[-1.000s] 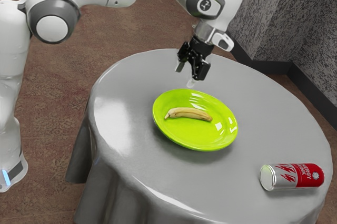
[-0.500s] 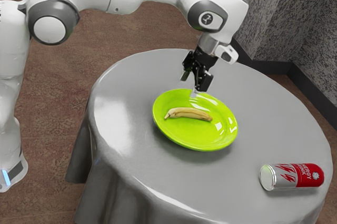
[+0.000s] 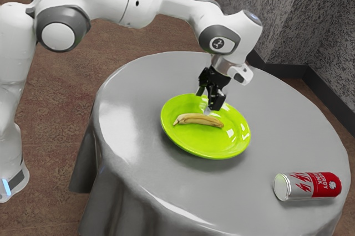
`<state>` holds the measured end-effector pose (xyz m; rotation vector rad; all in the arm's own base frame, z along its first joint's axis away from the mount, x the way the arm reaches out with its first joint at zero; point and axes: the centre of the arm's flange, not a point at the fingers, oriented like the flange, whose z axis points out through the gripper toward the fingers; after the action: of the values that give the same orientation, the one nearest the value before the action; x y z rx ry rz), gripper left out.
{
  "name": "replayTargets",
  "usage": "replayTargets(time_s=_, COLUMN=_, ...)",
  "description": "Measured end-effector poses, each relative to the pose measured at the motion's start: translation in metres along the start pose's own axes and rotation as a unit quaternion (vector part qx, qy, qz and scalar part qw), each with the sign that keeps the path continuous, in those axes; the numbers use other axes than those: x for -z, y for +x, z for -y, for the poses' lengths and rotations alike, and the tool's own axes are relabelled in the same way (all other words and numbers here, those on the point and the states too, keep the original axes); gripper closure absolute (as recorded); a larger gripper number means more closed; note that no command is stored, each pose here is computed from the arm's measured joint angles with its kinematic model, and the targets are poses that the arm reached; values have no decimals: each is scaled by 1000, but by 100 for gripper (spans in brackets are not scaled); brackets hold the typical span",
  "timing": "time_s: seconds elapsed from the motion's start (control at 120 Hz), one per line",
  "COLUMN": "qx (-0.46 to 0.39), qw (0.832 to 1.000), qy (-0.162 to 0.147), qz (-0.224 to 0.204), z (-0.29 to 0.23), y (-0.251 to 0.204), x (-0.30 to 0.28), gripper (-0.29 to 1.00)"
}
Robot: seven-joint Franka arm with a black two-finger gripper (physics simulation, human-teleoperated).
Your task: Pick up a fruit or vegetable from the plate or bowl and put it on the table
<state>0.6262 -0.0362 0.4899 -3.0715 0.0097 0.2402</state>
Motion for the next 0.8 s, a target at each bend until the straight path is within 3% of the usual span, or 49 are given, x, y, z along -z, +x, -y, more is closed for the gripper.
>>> replayTargets(time_s=0.8, qx=-5, qw=1000, qy=-21, qz=13, z=-5, y=0, x=-26, gripper=0)
